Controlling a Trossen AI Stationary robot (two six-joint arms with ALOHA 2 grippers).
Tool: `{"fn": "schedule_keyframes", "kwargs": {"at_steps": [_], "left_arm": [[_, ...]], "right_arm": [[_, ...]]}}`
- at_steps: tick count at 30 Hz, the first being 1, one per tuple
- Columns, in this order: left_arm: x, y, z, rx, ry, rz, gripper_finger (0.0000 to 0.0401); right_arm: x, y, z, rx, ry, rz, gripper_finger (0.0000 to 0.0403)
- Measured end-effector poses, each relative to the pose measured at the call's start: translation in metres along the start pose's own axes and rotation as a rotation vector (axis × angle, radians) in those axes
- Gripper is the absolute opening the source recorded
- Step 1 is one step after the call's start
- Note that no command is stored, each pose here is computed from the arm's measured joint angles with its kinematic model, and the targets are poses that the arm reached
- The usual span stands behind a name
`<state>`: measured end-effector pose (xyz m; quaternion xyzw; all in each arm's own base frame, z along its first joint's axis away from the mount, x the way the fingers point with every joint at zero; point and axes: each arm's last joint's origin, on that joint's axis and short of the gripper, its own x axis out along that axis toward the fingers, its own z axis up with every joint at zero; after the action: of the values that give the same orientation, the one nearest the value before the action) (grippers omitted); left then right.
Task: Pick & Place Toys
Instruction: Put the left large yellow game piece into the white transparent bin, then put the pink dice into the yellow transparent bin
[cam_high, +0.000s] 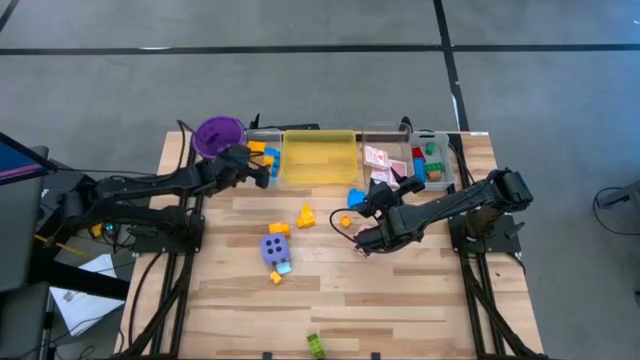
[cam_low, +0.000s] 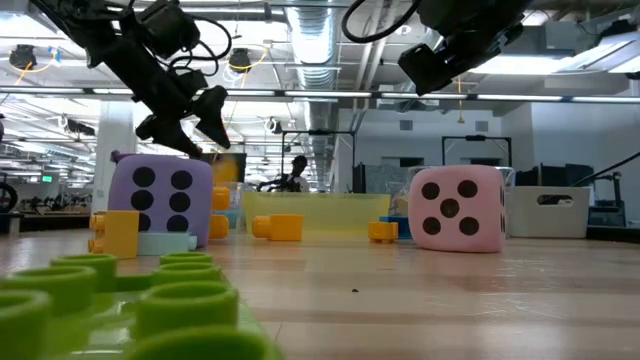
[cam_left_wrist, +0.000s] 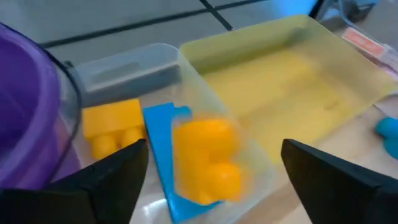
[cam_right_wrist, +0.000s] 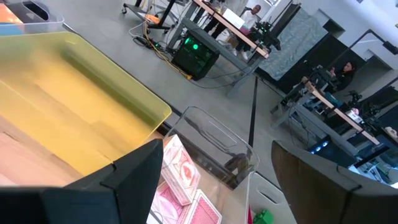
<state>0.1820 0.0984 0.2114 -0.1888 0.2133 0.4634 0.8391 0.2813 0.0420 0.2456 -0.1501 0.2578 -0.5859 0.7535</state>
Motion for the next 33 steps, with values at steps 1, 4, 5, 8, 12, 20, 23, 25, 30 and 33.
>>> {"fn": "schedule_keyframes", "kwargs": {"at_steps": [1, 4, 5, 8, 12, 20, 23, 25, 30, 33], "left_arm": [[0.0, 0.0, 0.0, -0.001, 0.008, -0.014, 0.0365], [-0.001, -0.003, -0.001, -0.003, 0.04, -0.101, 0.0379], [-0.002, -0.005, -0.001, -0.004, 0.051, -0.135, 0.0383], [-0.004, -0.01, -0.001, -0.006, 0.082, -0.254, 0.0389], [-0.008, -0.021, -0.003, 0.003, 0.128, -0.438, 0.0388], [-0.03, -0.052, -0.012, 0.076, 0.154, -0.726, 0.0384], [-0.04, -0.064, -0.018, 0.09, 0.136, -0.743, 0.0385], [-0.046, -0.069, -0.023, 0.088, 0.114, -0.7, 0.0383], [-0.058, -0.081, -0.035, 0.076, 0.023, -0.553, 0.0374], [-0.06, -0.09, -0.044, 0.066, 0.045, -0.572, 0.0367]], "right_arm": [[0.0, 0.0, 0.0, 0.0, 0.0, 0.0, 0.0292], [0.0, 0.0, 0.0, 0.0, 0.0, 0.0, 0.0292], [0.0, 0.0, 0.0, 0.0, 0.0, 0.0, 0.0292], [0.0, 0.0, 0.0, 0.003, -0.006, -0.001, 0.0292], [-0.002, 0.0, 0.0, 0.002, -0.025, 0.0, 0.0292], [-0.013, 0.002, 0.0, 0.001, -0.093, 0.022, 0.0292], [-0.016, 0.002, -0.001, -0.021, -0.098, 0.028, 0.0292], [-0.017, 0.003, -0.001, -0.042, -0.1, 0.033, 0.0292], [-0.017, 0.007, 0.001, -0.056, -0.102, 0.041, 0.0292], [-0.017, 0.011, 0.002, -0.07, -0.105, 0.047, 0.0292]]}}
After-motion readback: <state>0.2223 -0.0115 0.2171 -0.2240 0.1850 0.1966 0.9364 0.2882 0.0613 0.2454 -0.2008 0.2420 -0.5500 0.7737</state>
